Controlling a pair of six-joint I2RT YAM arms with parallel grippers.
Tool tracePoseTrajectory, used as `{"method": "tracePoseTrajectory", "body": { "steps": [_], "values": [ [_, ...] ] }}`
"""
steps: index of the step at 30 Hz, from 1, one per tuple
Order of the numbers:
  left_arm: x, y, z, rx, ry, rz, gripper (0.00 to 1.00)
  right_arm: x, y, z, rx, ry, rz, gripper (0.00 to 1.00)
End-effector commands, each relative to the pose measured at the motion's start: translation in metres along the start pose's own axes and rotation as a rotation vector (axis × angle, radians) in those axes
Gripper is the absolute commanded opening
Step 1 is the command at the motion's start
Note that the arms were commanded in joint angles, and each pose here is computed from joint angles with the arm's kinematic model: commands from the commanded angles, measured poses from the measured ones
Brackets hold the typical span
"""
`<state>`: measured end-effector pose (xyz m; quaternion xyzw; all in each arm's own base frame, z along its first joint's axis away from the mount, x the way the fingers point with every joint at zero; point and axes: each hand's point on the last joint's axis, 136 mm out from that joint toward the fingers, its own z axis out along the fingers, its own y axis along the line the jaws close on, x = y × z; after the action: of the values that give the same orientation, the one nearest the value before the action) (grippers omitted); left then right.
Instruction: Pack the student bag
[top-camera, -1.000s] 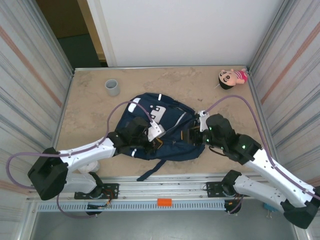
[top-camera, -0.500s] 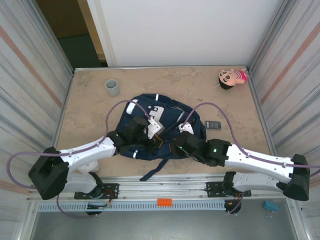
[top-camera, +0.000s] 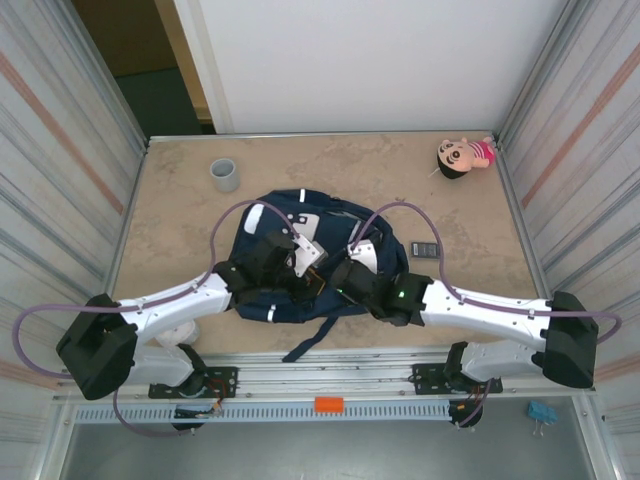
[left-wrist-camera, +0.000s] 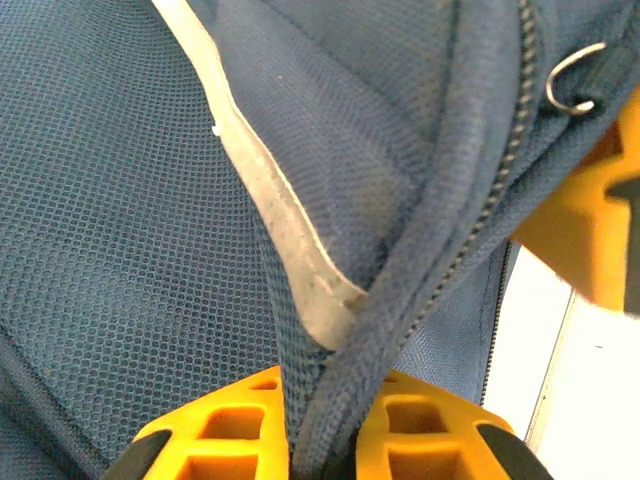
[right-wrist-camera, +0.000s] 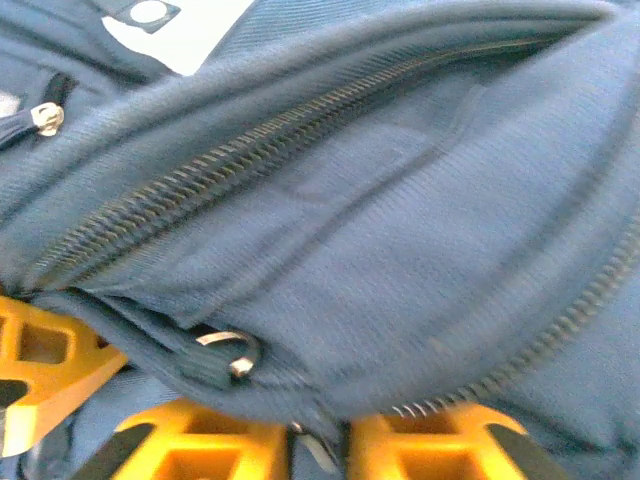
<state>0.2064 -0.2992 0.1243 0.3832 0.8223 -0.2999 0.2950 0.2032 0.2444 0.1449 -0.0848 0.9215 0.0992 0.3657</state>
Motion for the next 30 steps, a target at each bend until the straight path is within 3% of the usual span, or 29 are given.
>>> {"method": "tracePoseTrajectory", "body": {
  "steps": [1, 8, 12, 17, 21, 25, 30],
  "values": [
    [-0.005, 0.001, -0.005, -0.01, 0.022, -0.022, 0.0, -0.011, -0.032, -0.008, 0.13, -0.037, 0.012, 0.13],
    [0.005, 0.015, -0.009, -0.093, 0.047, 0.005, 0.0, -0.01, -0.064, -0.015, 0.146, -0.01, 0.041, 0.01],
    [0.011, 0.024, -0.013, -0.137, 0.065, 0.012, 0.0, -0.01, -0.081, -0.016, 0.156, 0.013, 0.038, 0.0],
    [0.013, 0.02, -0.013, -0.116, 0.07, 0.009, 0.0, -0.004, -0.065, -0.01, 0.021, 0.063, -0.03, 0.0],
    [0.011, 0.011, -0.014, -0.069, 0.049, -0.062, 0.18, 0.003, -0.046, -0.008, -0.087, 0.106, -0.075, 0.0],
    [0.009, 0.007, -0.019, -0.054, -0.002, -0.175, 0.57, 0.012, -0.035, -0.008, -0.152, 0.144, -0.092, 0.0],
    [0.014, 0.014, -0.037, -0.102, -0.092, -0.359, 0.65, 0.021, -0.038, -0.005, -0.145, 0.175, -0.113, 0.0]
  ]
}}
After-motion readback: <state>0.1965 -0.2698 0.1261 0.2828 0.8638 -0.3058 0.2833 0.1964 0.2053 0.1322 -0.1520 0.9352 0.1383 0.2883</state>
